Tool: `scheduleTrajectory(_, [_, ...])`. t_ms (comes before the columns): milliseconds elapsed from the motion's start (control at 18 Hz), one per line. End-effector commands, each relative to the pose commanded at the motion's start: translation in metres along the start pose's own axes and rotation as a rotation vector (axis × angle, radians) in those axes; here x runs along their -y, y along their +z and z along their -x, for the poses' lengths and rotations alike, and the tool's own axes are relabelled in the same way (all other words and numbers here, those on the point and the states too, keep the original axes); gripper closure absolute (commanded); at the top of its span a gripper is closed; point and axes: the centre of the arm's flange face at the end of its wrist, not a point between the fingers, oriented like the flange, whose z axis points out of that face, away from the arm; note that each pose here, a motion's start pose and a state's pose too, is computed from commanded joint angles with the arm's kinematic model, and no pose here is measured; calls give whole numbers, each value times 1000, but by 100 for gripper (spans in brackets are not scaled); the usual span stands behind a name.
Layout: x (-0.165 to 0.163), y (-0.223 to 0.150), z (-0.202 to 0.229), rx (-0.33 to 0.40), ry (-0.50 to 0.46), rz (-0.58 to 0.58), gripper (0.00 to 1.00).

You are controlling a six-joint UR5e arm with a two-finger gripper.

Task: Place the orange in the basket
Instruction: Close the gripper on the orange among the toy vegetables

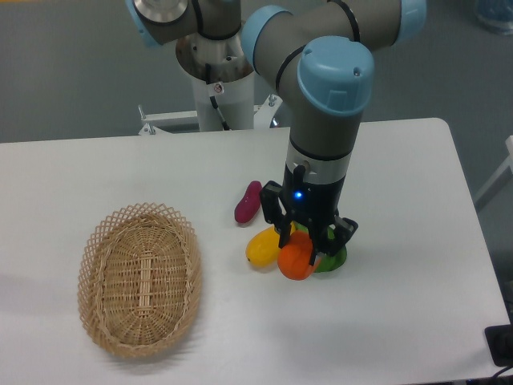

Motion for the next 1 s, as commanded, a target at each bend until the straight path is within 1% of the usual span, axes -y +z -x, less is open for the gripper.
scheduleTrajectory(778, [3,8,-1,-8,-3,6,49])
scheduleTrajectory(944, [10,26,-7,-23,-56,17,49])
scheduleTrajectory(1000, [19,39,-11,-18,-85,11,49])
